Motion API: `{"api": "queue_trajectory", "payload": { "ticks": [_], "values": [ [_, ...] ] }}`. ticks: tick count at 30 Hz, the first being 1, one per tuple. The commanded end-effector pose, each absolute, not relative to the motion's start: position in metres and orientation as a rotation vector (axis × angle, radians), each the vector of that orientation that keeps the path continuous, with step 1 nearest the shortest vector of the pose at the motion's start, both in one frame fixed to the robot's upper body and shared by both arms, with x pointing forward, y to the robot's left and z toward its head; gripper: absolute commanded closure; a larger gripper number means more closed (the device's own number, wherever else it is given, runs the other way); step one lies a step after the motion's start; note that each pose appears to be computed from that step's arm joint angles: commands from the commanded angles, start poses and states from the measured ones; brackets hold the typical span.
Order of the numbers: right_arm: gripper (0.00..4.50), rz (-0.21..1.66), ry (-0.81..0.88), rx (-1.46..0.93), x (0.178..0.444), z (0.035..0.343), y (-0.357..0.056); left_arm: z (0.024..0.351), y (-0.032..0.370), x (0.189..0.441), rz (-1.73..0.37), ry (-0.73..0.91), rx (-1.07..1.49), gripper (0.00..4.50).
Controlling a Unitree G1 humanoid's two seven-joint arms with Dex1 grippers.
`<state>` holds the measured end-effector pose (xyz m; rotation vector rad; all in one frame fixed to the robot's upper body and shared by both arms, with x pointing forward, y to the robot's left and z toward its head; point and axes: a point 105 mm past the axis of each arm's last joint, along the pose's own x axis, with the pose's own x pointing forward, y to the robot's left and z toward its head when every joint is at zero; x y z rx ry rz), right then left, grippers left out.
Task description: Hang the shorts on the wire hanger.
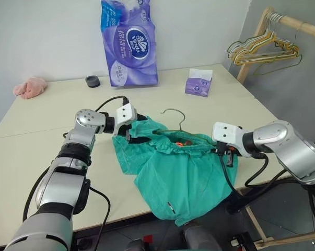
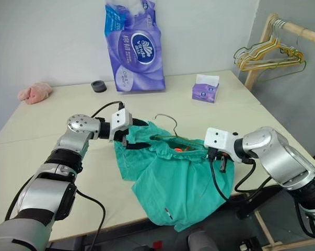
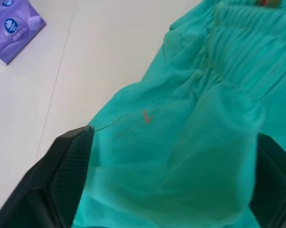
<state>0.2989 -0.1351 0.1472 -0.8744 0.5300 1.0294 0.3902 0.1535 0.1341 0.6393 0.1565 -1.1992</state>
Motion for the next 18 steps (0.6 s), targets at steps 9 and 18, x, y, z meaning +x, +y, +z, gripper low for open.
{"api": "queue_trajectory", "payload": {
  "ticks": [9,18],
  "values": [
    [4.50,1.010,0.504,-0.856,0.293,0.162,-0.146,0.155,0.158,0.400,-1.137,0.112,0.606,0.02],
    [4.50,0.999,0.504,-0.847,0.291,0.165,-0.151,0.146,0.162,0.402,-1.099,0.109,0.688,0.02]
  ]
}}
